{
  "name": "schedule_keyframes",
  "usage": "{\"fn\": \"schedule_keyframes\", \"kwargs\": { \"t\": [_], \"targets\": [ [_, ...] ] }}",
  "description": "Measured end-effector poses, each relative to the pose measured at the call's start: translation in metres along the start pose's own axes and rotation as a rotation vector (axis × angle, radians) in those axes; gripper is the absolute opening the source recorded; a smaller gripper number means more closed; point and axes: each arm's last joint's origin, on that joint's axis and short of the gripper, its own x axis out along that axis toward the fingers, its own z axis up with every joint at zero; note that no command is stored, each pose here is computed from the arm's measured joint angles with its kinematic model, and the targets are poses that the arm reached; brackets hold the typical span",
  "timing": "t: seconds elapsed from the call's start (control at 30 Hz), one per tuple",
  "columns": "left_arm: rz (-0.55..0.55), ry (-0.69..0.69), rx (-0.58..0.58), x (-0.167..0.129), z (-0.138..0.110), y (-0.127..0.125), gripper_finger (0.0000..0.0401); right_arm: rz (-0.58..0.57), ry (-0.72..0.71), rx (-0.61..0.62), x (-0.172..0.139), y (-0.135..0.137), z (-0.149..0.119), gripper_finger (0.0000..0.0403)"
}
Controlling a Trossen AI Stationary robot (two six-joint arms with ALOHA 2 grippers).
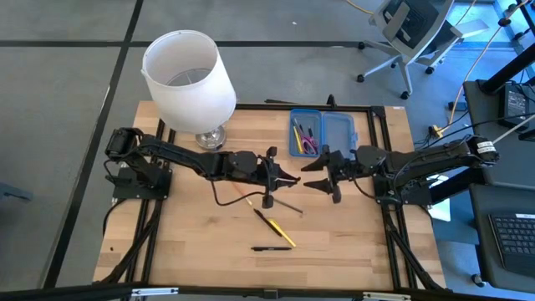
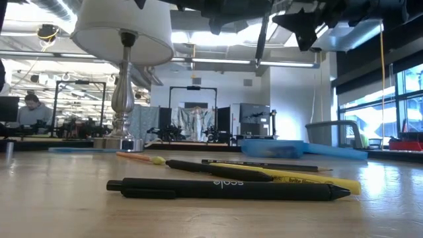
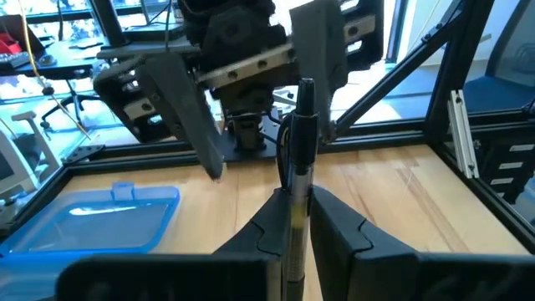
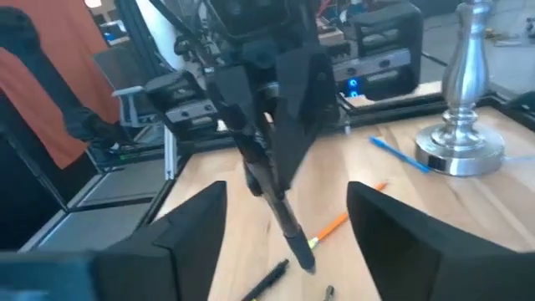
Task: Pick & place school supplies into a supply box
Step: Put the black transparent pen into the blue supply box
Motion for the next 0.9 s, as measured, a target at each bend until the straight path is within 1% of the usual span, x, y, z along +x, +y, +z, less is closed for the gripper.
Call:
{"fn": "schedule_keyframes", "kwargs": {
  "t": [0.1,0.17,0.23,0.43,0.57,0.63,0.7,0.9],
  "targets": [
    [0.0,-0.002,-0.016,0.0,0.0,0.0,0.0025,0.021,-0.066,-0.016,0.0,0.003,0.006,0.0272],
    [0.001,-0.007,-0.032,0.0,0.001,0.0,0.0025,0.01,-0.087,-0.035,0.0,0.005,0.007,0.0275],
    [0.001,-0.008,-0.035,0.0,0.001,0.0,0.0025,0.001,-0.105,-0.036,0.002,0.006,0.007,0.0277],
    [0.004,-0.049,-0.038,0.0,0.005,0.0,0.0025,0.023,-0.127,-0.062,0.016,0.01,0.001,0.0277],
    [0.005,-0.068,-0.04,0.0,0.007,0.0,0.0025,0.039,-0.192,-0.076,0.023,0.011,0.002,0.0276],
    [0.005,-0.066,-0.04,0.0,0.007,0.0,0.0025,0.044,-0.218,-0.077,0.023,0.011,0.004,0.027],
    [0.005,-0.067,-0.04,0.0,0.007,0.0,0.0025,0.043,-0.216,-0.072,0.024,0.011,0.003,0.0258],
    [0.006,-0.079,-0.041,0.0,0.008,0.0,0.0025,0.042,-0.201,-0.058,0.026,0.011,0.001,0.0208]
  ]
}}
